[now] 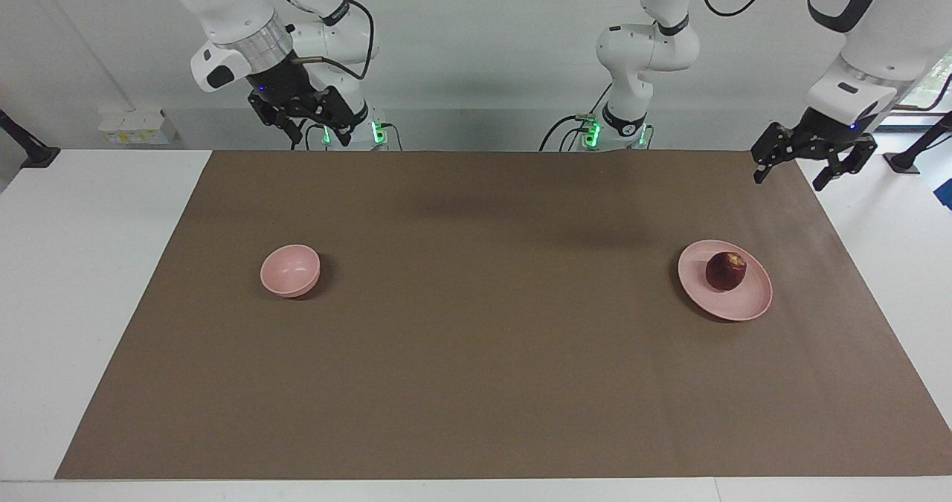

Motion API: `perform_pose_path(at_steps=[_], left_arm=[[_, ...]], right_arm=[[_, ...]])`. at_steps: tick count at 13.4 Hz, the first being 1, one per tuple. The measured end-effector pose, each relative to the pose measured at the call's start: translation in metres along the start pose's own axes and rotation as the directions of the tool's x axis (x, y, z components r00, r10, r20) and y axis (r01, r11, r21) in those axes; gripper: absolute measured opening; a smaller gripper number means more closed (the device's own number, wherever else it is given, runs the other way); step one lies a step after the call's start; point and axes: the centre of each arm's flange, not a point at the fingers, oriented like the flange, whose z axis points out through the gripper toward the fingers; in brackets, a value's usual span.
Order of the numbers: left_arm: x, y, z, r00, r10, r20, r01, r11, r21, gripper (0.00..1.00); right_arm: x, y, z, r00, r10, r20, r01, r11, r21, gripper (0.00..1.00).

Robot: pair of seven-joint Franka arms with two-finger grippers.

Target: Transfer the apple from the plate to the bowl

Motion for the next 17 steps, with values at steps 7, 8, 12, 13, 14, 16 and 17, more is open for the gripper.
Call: perform_pose_path(at_steps=[7,8,12,13,14,16,17], left_arm=[[-0.013,-0.021,0.136,1.0,-0.001,0.005,0.001,1.0,0.013,1.0],[-0.016,-0.029,0.154,1.0,-0.004,-0.005,0.004,1.0,0.021,1.0],[-0.019,-0.038,0.21,0.999,-0.001,-0.032,0.003,0.999,0.048,1.0],[-0.019,-0.038,0.22,1.0,-0.001,-0.03,0.002,0.999,0.05,1.0],[-0.02,-0.038,0.227,1.0,-0.001,-0.021,0.002,0.999,0.048,1.0],[-0.024,-0.037,0.233,1.0,-0.001,-0.01,0.001,0.999,0.045,0.9],[-0.023,-0.036,0.232,1.0,0.0,-0.012,0.0,0.999,0.045,0.78]], right_arm=[[-0.018,-0.051,0.07,0.919,0.301,0.254,-0.343,0.928,0.143,1.0],[-0.017,-0.059,0.079,0.889,0.362,0.282,-0.415,0.896,0.159,1.0],[-0.005,-0.084,0.119,0.685,0.572,0.452,-0.695,0.699,0.17,1.0],[0.0,-0.092,0.132,0.623,0.613,0.485,-0.752,0.64,0.157,1.0],[0.004,-0.101,0.144,0.558,0.646,0.52,-0.803,0.579,0.143,1.0],[0.01,-0.113,0.165,0.462,0.674,0.576,-0.865,0.486,0.126,1.0],[0.01,-0.114,0.167,0.454,0.674,0.583,-0.87,0.476,0.127,1.0]])
